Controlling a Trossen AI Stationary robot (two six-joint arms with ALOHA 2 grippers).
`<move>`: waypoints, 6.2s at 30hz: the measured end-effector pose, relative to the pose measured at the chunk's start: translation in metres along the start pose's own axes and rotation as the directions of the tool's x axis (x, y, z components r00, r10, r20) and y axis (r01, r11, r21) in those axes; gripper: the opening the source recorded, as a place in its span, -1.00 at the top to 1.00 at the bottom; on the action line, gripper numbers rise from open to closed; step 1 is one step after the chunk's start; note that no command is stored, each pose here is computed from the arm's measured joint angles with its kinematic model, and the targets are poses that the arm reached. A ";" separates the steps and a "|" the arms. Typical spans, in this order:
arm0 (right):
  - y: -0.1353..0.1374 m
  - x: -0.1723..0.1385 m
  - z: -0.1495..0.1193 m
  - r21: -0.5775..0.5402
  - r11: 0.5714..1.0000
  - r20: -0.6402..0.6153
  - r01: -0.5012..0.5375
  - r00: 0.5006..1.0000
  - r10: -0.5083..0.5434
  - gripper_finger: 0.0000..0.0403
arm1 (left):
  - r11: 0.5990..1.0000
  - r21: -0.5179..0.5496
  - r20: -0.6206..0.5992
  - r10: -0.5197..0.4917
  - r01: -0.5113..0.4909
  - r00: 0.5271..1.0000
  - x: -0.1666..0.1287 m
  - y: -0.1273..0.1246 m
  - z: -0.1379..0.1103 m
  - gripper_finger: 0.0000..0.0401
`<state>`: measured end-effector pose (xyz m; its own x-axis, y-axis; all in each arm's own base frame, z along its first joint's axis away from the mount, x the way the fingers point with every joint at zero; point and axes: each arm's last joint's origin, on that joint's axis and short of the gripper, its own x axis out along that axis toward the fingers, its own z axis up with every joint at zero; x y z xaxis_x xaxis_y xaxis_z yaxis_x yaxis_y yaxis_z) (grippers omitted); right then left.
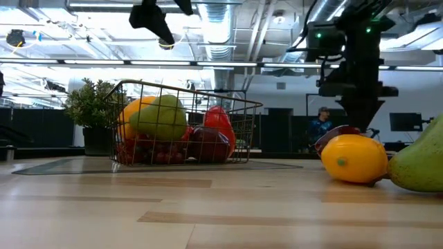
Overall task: Build produce basket
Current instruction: Put the dark red apple into the gold wire basket
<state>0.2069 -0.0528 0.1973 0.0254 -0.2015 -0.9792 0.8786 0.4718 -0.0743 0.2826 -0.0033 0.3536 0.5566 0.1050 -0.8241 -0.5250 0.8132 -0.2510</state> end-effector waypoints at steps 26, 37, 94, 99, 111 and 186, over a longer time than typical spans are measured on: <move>0.070 -0.071 -0.051 -0.205 0.787 0.107 -0.582 0.786 0.609 0.65 | 0.990 -0.124 0.335 -0.026 0.072 0.942 0.011 -0.052 -0.026 -0.85; 0.071 -0.008 -0.012 -0.207 0.963 0.238 -0.170 0.947 0.218 0.71 | 0.949 -0.237 0.363 -0.111 0.207 0.925 0.052 -0.049 -0.047 -0.85; 0.064 -0.115 -0.100 -0.403 0.749 0.109 -0.526 0.785 0.610 0.90 | 0.769 0.590 0.017 -0.314 0.244 0.949 0.174 -0.119 -0.117 -0.85; 0.071 -0.110 -0.107 -0.371 0.763 0.090 -0.529 0.797 0.597 0.89 | 0.793 0.559 0.036 -0.314 0.242 0.949 0.203 -0.119 -0.119 -0.85; 0.093 -0.089 -0.131 -0.288 0.827 0.052 -0.483 0.854 0.518 0.91 | 0.914 0.331 0.061 -0.271 0.236 0.961 0.204 -0.116 -0.118 -0.85; 0.107 -0.076 -0.161 -0.262 0.846 0.039 -0.465 0.871 0.490 0.90 | 0.999 0.032 0.112 -0.006 0.002 0.994 0.144 -0.142 -0.054 -0.50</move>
<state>0.2224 0.1517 0.2335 0.4715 0.0221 -0.8816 0.6069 0.7172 0.3426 0.4027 -0.1347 0.2435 0.6284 0.1642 -0.7604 -0.5032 0.8313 -0.2363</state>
